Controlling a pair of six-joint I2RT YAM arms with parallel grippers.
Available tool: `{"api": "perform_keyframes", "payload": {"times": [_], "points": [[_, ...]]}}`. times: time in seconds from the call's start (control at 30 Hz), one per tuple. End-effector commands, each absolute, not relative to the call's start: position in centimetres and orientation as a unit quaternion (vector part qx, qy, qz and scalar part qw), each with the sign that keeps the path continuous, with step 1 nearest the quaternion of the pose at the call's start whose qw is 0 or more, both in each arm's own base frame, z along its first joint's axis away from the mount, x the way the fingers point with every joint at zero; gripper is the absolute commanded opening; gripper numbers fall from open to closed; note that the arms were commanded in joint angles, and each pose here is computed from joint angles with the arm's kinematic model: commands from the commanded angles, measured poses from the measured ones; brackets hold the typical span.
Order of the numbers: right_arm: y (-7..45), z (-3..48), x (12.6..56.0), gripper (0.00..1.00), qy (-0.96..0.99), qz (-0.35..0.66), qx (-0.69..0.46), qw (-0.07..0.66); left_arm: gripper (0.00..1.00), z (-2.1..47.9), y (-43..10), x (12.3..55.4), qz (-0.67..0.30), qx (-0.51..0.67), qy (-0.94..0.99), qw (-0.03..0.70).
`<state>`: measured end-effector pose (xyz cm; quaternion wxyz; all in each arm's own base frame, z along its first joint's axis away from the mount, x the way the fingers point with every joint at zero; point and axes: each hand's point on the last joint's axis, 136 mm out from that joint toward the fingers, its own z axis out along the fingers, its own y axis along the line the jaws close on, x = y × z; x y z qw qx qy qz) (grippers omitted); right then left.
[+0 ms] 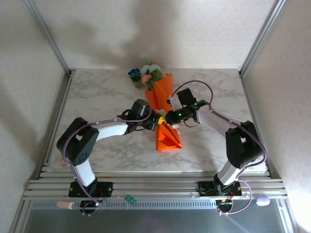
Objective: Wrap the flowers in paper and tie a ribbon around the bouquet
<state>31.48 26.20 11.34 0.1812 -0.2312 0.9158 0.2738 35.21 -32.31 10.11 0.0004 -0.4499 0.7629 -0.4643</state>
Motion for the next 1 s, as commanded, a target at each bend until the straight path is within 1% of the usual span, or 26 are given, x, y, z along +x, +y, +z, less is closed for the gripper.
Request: {"api": "perform_keyframes", "payload": {"times": [0.0, 0.13, 0.3, 0.37, 0.5, 0.57, 0.83, 0.97], "points": [[24.5, 11.7, 32.7, 0.0, 0.926, 0.207, -0.22, 0.226, 0.0, 11.3, -31.7, 34.6, -0.44, -0.448, 0.778, 0.005], [24.6, 12.1, 33.0, 0.0, 0.924, 0.193, -0.223, 0.243, 0.0, 10.9, -31.4, 34.2, -0.424, -0.454, 0.784, -0.002], [25.4, 11.5, 32.2, 0.01, 0.923, 0.2, -0.232, 0.231, 0.0, 10.5, -31.2, 33.9, -0.419, -0.461, 0.782, -0.007], [25.6, 11.2, 31.9, 0.05, 0.925, 0.203, -0.23, 0.224, 0.0, 10.3, -31.0, 33.8, -0.417, -0.465, 0.781, -0.006], [25.3, 10.7, 31.5, 0.18, 0.93, 0.202, -0.218, 0.217, 0.0, 9.9, -30.9, 33.7, -0.416, -0.47, 0.778, -0.009], [25.1, 10.6, 31.4, 0.23, 0.931, 0.199, -0.216, 0.215, 0.0, 9.6, -30.8, 33.6, -0.414, -0.474, 0.777, -0.01], [25.3, 11.1, 31.5, 0.28, 0.932, 0.205, -0.208, 0.214, 0.0, 9.2, -30.7, 33.8, -0.414, -0.478, 0.775, -0.008], [25.3, 11.7, 31.5, 0.33, 0.931, 0.206, -0.206, 0.219, 0.0, 9.0, -30.8, 33.9, -0.412, -0.479, 0.775, -0.007]]}}
